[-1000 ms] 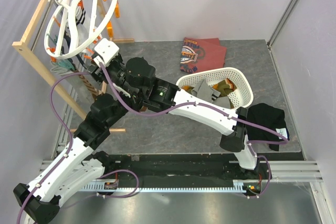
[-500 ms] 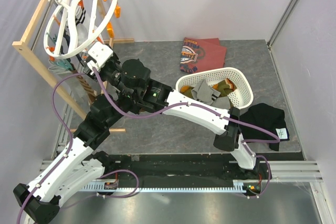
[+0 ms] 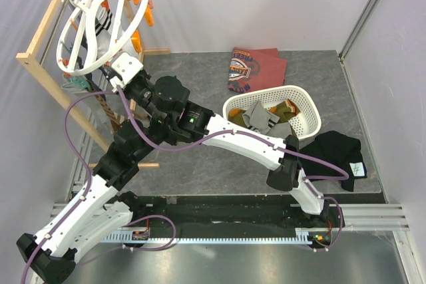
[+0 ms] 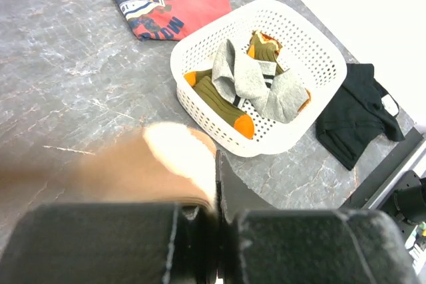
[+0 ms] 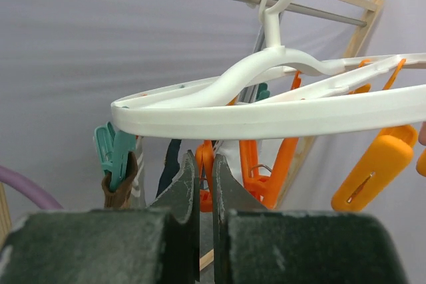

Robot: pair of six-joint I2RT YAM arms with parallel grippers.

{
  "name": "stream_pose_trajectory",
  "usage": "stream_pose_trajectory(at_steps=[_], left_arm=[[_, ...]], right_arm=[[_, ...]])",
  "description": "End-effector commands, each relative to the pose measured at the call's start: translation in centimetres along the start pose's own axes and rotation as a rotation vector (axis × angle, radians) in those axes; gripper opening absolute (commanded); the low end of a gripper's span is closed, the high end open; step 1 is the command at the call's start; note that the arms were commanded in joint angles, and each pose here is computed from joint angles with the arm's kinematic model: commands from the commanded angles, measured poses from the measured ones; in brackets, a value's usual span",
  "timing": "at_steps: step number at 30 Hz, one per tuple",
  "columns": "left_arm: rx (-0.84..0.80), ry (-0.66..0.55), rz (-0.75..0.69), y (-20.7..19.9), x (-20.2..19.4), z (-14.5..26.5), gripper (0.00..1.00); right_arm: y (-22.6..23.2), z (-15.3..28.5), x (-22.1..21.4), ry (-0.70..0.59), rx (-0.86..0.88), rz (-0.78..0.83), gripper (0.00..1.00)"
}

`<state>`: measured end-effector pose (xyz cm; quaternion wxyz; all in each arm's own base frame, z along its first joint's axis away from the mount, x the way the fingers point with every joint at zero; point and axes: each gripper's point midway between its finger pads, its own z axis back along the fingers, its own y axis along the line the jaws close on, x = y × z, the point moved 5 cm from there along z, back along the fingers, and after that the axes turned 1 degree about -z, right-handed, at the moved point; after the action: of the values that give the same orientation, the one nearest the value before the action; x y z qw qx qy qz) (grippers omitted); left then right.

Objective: Remove the socks clipped to the hanger

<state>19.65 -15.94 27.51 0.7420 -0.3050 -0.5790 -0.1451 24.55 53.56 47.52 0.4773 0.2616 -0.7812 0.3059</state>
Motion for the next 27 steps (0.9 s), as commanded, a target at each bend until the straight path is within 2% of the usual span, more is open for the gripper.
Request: stream_pose_trajectory(at_steps=[1, 5, 6, 9, 13, 17, 20, 27], left_arm=[[-0.005, -0.054, -0.034, -0.1, 1.1, 0.4, 0.02], [-0.013, -0.033, -0.007, -0.5, 1.2, 1.2, 0.02], [-0.021, -0.02, 0.001, -0.7, 1.0, 1.5, 0.02], [-0.062, -0.012, 0.03, -1.4, 1.1, 2.5, 0.02], [-0.109, 0.018, 0.036, -2.3, 1.4, 3.7, 0.02], [-0.163, 0.025, 0.034, -3.2, 2.1, 4.5, 0.02], [-0.206, 0.017, 0.037, -4.0, 2.8, 4.9, 0.02], [-0.304, -0.022, 0.009, -5.7, 5.2, 6.2, 0.02]], right_arm=[[-1.7, 0.1, 2.5, -0.068, -0.044, -0.029, 0.0], [-1.8, 0.9, 3.0, -0.062, -0.024, -0.073, 0.0], [-1.8, 1.2, 3.2, -0.061, -0.015, -0.084, 0.14], [-2.1, 2.8, 4.2, -0.053, 0.01, -0.157, 0.39], [-2.5, 6.3, 6.0, -0.063, 0.089, -0.255, 0.56], [-3.5, 11.7, 5.5, 0.002, 0.133, -0.3, 0.8], [-4.1, 15.9, 4.4, 0.051, 0.17, -0.3, 0.88], [-5.0, 24.8, 0.5, 0.134, 0.263, -0.208, 0.89]])
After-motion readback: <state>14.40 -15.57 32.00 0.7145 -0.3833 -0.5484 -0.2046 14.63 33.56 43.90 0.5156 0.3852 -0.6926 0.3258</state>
